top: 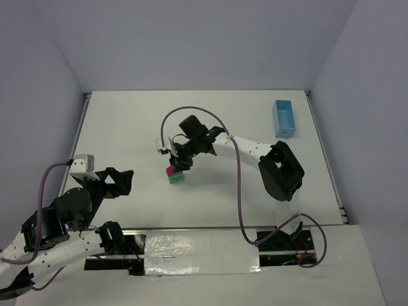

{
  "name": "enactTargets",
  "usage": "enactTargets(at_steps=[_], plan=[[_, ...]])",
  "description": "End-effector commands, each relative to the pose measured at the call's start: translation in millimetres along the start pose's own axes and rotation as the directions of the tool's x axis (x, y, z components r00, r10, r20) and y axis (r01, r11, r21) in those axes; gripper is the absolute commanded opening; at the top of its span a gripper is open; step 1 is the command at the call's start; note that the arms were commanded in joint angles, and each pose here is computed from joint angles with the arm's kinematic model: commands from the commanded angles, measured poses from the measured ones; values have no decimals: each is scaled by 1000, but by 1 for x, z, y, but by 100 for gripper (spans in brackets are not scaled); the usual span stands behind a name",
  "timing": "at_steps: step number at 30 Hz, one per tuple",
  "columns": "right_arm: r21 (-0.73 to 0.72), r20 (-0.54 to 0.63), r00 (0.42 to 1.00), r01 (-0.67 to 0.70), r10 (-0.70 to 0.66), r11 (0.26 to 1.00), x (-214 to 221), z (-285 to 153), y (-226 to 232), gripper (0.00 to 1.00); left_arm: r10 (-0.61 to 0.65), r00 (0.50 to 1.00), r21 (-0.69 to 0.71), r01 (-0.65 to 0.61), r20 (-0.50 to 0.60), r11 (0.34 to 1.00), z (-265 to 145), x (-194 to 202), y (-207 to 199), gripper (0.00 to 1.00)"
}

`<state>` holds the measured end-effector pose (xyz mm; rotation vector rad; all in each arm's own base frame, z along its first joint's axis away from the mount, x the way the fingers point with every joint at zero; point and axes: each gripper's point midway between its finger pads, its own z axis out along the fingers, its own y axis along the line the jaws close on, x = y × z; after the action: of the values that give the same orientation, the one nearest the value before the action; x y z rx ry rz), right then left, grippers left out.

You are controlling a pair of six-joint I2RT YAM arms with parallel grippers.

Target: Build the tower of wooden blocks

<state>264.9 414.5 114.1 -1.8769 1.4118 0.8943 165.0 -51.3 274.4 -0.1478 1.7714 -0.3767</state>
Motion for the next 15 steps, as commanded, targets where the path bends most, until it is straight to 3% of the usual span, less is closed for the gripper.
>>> enactTargets(at_steps=[1,15], plan=[[4,55,996,67,-67,998,-27,-8,-1,39,-16,999,14,16,28,1000,0,-6,-2,100],[-30,48,994,104,-103,994,-35,-13,0,37,-15,1000,21,14,28,1000,0,-6,-4,100]])
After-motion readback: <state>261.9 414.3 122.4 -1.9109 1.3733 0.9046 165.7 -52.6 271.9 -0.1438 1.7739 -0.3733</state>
